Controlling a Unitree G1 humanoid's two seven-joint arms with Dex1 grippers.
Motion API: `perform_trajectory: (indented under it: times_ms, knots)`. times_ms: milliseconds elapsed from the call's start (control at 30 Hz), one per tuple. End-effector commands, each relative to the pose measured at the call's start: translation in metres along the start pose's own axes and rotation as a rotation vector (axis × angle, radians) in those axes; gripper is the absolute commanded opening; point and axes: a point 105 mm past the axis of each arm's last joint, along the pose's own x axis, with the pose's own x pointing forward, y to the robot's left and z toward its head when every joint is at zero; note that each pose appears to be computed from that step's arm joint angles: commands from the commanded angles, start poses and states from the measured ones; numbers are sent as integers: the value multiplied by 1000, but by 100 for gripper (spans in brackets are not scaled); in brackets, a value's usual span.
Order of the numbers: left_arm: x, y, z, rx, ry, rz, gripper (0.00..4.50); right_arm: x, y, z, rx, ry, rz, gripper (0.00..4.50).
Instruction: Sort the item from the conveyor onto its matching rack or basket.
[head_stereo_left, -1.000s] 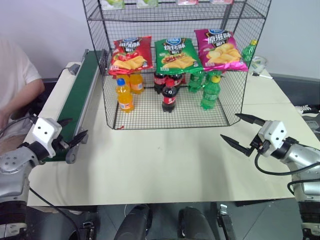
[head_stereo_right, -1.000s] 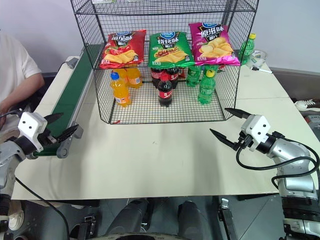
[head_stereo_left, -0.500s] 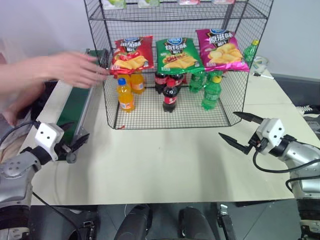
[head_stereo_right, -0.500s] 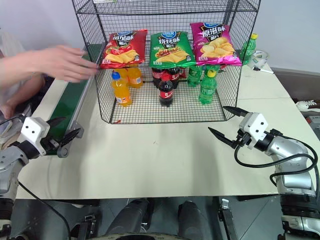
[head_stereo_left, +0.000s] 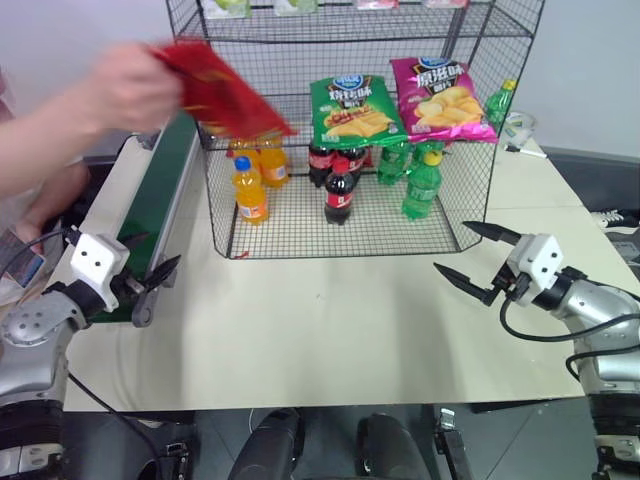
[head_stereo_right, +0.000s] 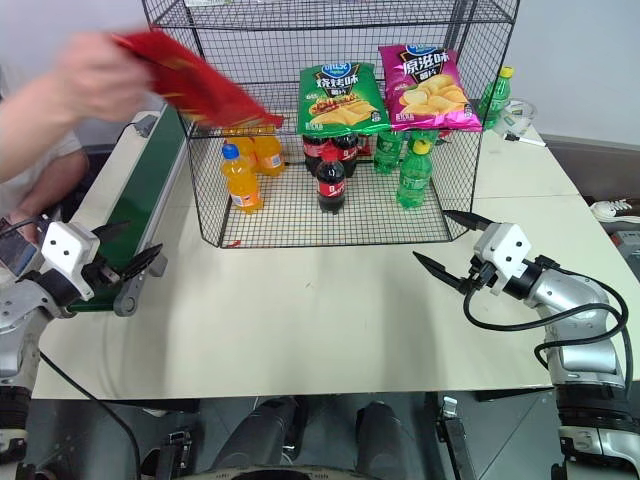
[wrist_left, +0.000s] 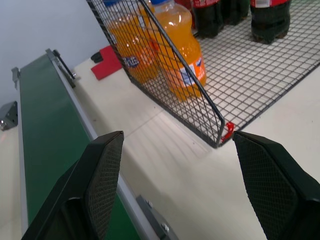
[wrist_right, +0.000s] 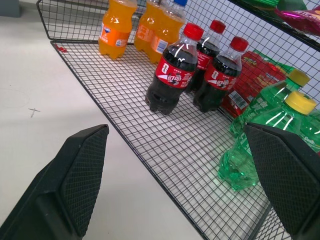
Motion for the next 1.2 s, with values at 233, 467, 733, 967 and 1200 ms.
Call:
perform_trajectory:
  times_ms: [233, 467, 733, 967, 1200]
  knots:
    - [0, 0, 4, 25, -14, 2, 362, 0, -7, 11, -47, -27, -16, 450]
    - [-7, -9, 0, -58, -1, -72, 362, 2, -4, 10, -49, -25, -4, 450]
    - [-14, -13, 1, -95, -17, -100, 362, 3, -3, 11, -73, -22, 17, 450]
    - [-15, -8, -3, -64, 1, -68, 362, 3, -3, 11, -74, -23, 18, 450]
    - [-18, -13, -3, -73, 1, -80, 362, 6, 0, 10, -66, -27, 25, 450]
